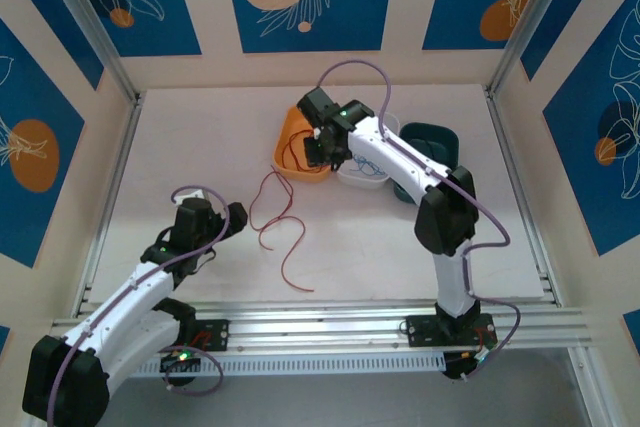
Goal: Untangle the cables
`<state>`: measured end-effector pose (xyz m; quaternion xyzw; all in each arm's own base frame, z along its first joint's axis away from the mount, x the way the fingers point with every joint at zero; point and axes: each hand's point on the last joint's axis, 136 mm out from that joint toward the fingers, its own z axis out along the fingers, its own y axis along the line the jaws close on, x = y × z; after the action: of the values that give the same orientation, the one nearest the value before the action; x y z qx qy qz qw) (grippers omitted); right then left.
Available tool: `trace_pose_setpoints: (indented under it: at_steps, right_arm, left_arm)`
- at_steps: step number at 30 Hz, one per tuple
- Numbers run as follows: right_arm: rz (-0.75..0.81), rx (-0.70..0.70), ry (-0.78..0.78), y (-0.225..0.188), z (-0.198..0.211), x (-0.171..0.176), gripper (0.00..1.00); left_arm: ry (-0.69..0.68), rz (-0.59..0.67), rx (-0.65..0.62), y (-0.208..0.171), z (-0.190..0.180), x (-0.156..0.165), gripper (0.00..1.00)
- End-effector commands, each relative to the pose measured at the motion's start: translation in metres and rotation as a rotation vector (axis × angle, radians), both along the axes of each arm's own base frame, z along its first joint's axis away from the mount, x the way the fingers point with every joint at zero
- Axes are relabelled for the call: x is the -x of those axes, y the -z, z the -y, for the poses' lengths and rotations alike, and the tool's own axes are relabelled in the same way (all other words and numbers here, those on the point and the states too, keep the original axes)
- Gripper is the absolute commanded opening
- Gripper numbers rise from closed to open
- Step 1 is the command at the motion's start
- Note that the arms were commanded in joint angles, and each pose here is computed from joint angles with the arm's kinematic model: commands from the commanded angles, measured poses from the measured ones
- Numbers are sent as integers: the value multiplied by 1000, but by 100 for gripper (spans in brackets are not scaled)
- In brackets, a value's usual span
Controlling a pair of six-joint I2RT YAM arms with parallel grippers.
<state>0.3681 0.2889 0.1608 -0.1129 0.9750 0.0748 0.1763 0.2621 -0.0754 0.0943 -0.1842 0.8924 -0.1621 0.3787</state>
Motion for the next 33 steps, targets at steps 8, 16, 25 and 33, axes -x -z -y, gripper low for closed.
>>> trace_pose_setpoints:
  at_steps: [8,16,25,33]
  right_arm:
    - [-163,-39,-179,51,-28,83,35]
    - [-242,11,-209,85,-43,99,35]
    - [-340,82,-159,115,-48,104,37]
    - [-343,158,-172,130,-47,108,37]
  left_arm:
    - [-38,1,1,0,-5,-5,100]
    - [-48,-15,30,3,-1,-7,100]
    - [-56,-24,23,7,-4,-5,100]
    - [-56,-23,23,8,-4,-4,100]
